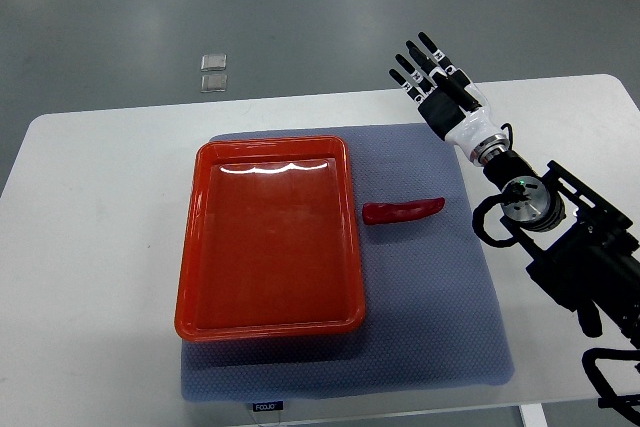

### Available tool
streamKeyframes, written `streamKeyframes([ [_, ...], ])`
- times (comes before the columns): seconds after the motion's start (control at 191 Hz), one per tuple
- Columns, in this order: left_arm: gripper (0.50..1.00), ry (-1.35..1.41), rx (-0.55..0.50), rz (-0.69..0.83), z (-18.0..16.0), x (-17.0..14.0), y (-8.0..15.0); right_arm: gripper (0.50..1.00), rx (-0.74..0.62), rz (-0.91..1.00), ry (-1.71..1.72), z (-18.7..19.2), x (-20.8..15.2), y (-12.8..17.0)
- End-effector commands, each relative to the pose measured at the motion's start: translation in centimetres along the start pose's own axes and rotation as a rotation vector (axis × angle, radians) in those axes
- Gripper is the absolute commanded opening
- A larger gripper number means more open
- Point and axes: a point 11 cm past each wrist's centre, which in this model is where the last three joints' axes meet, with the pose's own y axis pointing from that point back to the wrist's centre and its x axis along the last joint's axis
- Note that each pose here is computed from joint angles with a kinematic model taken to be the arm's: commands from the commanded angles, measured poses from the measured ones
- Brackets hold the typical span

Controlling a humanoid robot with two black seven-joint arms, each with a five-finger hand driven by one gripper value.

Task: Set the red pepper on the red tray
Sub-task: 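Move the right hand down toward the red pepper beside the tray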

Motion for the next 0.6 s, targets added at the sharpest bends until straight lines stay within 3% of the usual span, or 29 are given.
streamKeyframes([
  [0.0,1.000,0.000,0.000,-0.001,0.0,0.0,0.0,0.919,-0.001,-0.002,0.000,0.0,-0.1,-0.1],
  [0.33,1.000,0.000,0.000,-0.001,0.0,0.0,0.0,0.919,-0.031,-0.052,0.078,-0.8,-0.7,-0.3],
  [0.593,1.000,0.000,-0.001,-0.006,0.0,-0.2,0.0,0.919,-0.496,-0.316,0.898,-2.3,-3.2,0.1],
])
